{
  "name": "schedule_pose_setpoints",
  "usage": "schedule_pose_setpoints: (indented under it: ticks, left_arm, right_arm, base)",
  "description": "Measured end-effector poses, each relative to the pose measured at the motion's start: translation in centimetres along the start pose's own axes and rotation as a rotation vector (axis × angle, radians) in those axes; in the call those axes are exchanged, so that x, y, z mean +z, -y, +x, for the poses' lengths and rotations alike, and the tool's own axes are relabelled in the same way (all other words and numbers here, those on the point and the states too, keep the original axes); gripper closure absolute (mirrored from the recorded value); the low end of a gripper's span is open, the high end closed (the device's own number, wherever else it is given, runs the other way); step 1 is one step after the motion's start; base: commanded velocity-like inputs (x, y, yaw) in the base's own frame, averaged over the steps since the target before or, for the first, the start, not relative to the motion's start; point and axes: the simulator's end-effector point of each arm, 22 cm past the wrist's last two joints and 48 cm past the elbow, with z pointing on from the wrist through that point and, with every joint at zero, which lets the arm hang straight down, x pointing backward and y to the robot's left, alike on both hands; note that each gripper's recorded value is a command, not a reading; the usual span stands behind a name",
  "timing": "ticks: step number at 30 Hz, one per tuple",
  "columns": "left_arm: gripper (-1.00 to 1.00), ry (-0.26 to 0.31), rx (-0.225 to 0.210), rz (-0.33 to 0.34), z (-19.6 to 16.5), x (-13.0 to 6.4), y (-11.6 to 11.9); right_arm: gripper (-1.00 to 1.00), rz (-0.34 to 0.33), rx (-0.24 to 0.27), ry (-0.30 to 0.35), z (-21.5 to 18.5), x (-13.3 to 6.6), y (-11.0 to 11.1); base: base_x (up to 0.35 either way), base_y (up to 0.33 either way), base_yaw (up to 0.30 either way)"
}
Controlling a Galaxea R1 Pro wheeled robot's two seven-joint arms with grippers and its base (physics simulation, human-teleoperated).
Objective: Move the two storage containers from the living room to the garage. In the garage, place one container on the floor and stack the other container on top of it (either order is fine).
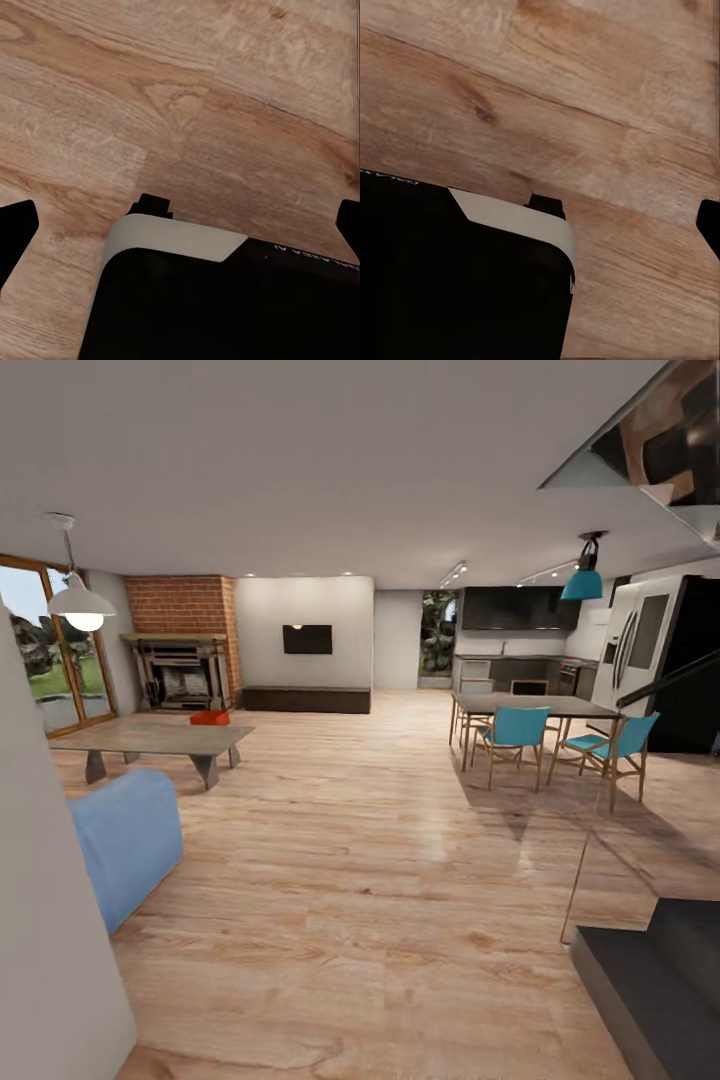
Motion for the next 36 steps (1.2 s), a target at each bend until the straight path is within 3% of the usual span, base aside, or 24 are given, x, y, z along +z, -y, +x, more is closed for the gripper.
schedule_pose_setpoints:
  ticks: [12, 36]
  left_arm:
    - [-1.00, -0.004, -0.005, -0.004, 0.06, 0.01, -0.32]
    - [-1.00, -0.012, -0.006, -0.007, 0.25, 0.01, -0.50]
  right_arm:
    - [-1.00, -0.001, -0.004, 0.004, -0.09, -0.02, -0.03]
    - [-1.00, -0.002, -0.014, 0.004, -0.07, -0.03, -0.06]
  base:
    - [0.047, 0.000, -0.192]
    - [0.317, 0.000, 0.067]
